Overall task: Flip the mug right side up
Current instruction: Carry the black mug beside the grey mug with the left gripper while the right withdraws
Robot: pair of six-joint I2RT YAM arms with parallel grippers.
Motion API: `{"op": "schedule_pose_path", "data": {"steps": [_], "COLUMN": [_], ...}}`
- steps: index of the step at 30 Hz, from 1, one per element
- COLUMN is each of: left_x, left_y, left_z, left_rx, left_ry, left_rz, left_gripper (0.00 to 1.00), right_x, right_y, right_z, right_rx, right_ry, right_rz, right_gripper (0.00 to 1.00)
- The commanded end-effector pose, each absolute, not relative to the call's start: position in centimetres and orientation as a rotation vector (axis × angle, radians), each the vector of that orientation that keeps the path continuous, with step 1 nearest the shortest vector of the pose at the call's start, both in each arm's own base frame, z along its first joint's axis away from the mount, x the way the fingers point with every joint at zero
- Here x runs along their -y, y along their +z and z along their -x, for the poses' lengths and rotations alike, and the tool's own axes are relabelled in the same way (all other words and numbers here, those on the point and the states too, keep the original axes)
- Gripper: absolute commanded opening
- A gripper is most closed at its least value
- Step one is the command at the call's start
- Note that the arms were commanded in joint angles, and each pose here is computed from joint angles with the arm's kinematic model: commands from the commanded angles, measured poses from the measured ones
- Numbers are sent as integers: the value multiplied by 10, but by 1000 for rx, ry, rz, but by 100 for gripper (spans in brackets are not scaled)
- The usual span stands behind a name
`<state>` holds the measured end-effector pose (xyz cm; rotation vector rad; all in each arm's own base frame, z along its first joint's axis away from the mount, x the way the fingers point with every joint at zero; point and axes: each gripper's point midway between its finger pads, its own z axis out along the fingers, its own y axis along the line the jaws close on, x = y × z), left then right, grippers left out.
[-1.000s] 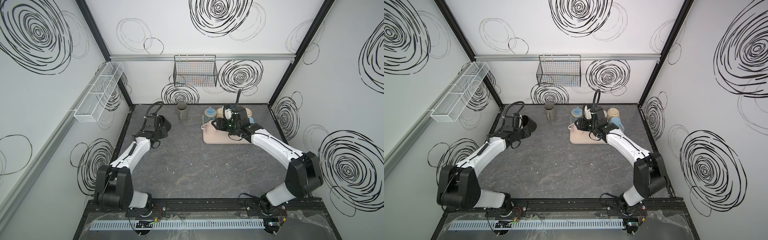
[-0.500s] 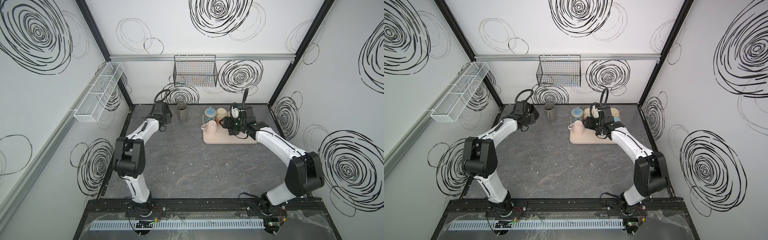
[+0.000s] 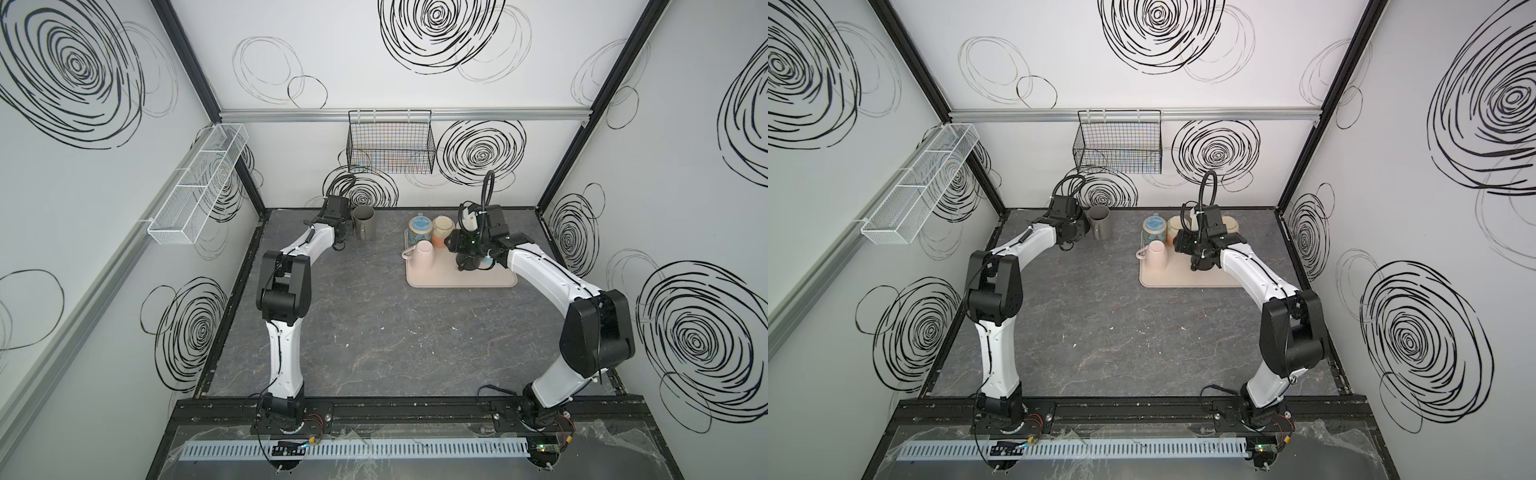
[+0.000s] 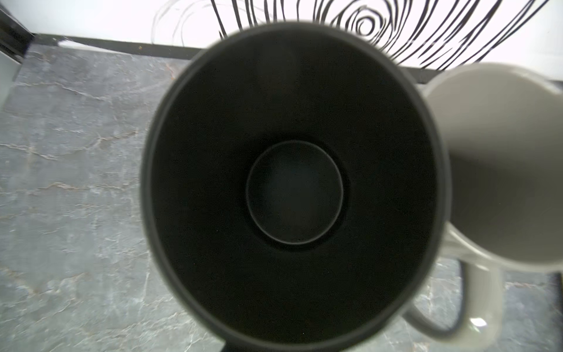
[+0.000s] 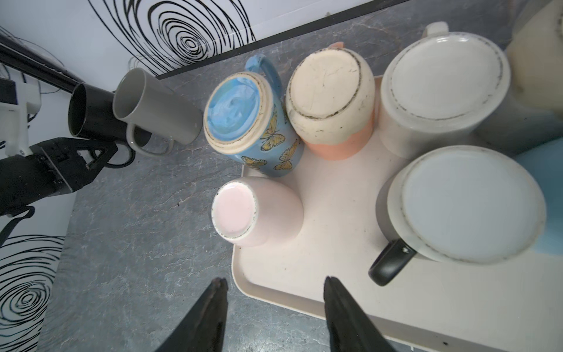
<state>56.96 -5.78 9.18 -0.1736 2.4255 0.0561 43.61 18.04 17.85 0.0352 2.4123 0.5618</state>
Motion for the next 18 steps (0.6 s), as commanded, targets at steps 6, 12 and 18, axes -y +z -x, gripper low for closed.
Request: {"op": "schedule_pose_path", "data": {"steps": [6,12,18], "left_x": [72,79,83], "left_y": [114,109,113], "left_z": [-604,-604,-600], "left_rx": [-2307,-2313,-2321], "left_ry": [52,59,52], "left_rz": [182,177,160], "left_gripper": [0,5,33], "right_x": [-164,-162,-160], "right_y": [156,148,146], "right_z": [-441,-441,-439], "right_rx": [-2538,-2607,-2616], "right_ry": [395,350,342], "right_rz": [-62,-59,-61], "right_gripper": [55,55,56]}}
